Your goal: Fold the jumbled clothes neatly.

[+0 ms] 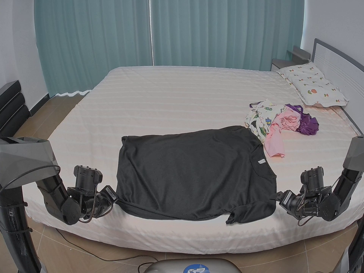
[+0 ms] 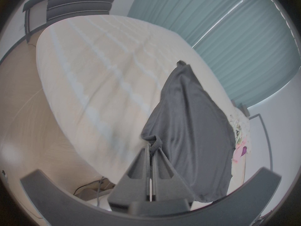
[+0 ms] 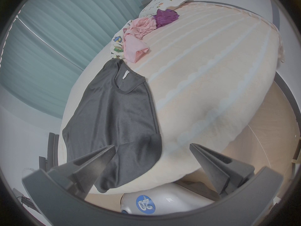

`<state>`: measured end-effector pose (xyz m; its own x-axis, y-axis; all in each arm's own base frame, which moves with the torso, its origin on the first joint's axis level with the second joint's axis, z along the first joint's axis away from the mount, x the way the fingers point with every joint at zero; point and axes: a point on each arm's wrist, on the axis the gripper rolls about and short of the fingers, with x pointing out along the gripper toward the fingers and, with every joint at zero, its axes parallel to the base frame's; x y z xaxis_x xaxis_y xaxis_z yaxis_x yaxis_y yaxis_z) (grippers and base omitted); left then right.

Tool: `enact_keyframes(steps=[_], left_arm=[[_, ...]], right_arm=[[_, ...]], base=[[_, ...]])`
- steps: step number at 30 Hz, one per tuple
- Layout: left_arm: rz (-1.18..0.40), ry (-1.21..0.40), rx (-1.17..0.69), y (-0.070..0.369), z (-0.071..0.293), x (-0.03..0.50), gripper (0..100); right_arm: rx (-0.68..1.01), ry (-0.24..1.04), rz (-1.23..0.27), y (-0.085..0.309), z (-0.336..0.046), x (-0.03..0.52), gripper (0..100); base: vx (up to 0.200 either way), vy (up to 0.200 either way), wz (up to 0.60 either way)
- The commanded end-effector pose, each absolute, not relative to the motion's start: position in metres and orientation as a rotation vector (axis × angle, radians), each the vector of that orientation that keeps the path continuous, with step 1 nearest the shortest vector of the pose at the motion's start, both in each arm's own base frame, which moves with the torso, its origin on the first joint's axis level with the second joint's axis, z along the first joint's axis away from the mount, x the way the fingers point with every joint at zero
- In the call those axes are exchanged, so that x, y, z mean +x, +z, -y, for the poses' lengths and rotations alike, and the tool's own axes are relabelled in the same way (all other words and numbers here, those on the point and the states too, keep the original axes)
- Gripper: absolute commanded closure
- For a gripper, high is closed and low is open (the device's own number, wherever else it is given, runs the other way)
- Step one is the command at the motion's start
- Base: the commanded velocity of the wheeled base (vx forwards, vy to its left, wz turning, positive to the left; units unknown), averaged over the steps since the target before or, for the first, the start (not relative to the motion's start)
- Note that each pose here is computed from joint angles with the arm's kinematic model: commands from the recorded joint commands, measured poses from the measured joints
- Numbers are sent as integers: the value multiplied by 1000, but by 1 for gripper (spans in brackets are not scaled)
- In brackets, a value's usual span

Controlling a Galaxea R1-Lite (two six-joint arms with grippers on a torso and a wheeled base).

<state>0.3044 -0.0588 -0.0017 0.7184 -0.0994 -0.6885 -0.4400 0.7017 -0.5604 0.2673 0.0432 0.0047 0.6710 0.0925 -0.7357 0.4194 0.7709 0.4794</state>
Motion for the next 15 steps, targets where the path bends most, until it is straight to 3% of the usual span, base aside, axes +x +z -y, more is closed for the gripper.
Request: enact_keyframes(steps=[1, 13, 14, 15], left_arm=[[-755, 223, -800, -3, 55, 305, 100], [-756, 220, -806, -2, 55, 305, 100], [-754, 218, -807, -1, 55, 305, 100], [-754, 218, -807, -1, 55, 305, 100]], right_arm=[[667, -172, -849, -8, -57, 282, 0], [648, -165, -855, -25, -68, 308, 0], [650, -167, -852, -24, -68, 311, 100], [654, -168, -846, -23, -67, 313, 100]], base=[[0, 0, 0], [0, 0, 0], [0, 0, 0], [0, 0, 0]])
